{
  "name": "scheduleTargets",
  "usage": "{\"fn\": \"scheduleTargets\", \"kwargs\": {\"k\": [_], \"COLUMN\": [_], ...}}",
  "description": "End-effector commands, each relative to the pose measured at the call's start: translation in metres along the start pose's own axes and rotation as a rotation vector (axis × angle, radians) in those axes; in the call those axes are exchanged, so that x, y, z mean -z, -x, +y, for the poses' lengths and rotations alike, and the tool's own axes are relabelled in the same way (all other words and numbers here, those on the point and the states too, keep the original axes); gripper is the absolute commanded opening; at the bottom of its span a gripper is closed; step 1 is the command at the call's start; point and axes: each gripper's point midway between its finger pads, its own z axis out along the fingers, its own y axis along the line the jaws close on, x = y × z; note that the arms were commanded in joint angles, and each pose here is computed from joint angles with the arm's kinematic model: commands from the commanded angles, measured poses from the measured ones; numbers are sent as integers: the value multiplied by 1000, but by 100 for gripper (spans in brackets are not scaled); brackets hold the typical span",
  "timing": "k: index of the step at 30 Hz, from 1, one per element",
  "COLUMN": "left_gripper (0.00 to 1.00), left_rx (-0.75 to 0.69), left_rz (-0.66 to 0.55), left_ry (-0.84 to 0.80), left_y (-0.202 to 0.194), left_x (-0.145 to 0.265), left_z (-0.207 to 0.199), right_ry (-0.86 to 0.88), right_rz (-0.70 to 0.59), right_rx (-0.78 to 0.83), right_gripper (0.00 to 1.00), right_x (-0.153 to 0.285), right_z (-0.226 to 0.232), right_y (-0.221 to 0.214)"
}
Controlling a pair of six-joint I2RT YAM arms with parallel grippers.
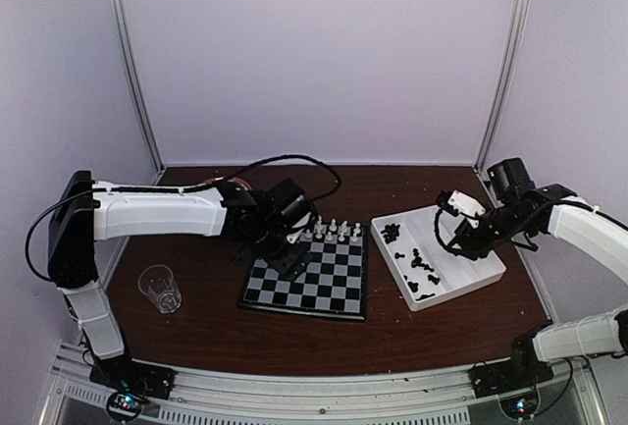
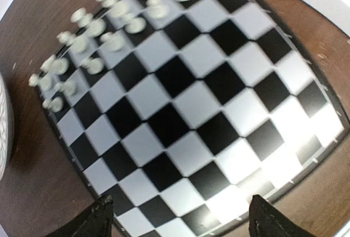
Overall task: Set up the chess pieces on the board
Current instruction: Position the chessboard at the center of the board, then move the chessboard to the center of the board.
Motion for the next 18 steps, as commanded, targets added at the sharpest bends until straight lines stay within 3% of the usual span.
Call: {"fn": "scheduleTargets", "kwargs": {"k": [1, 6, 8, 11, 18], "left_gripper": [85, 85, 86, 87, 93], "left_rx": [294, 472, 530, 598, 636], "left_rz": [47, 52, 58, 79, 115], "left_ry": [53, 93, 106, 107, 106], "left_y": [-9, -23, -32, -43, -64], "left_x": [0, -11, -14, -17, -26], "left_z": [51, 90, 101, 111, 120], "right_ry": [116, 192, 156, 57, 32], "right_rz": [45, 155, 198, 268, 343], "right_rx": [234, 381, 424, 485, 554], "right_gripper": [48, 12, 3, 0, 0], "right_x": [-9, -45, -65, -98, -144], "right_z": [44, 77, 80, 78, 85], "right_y": [21, 43, 53, 64, 82]}}
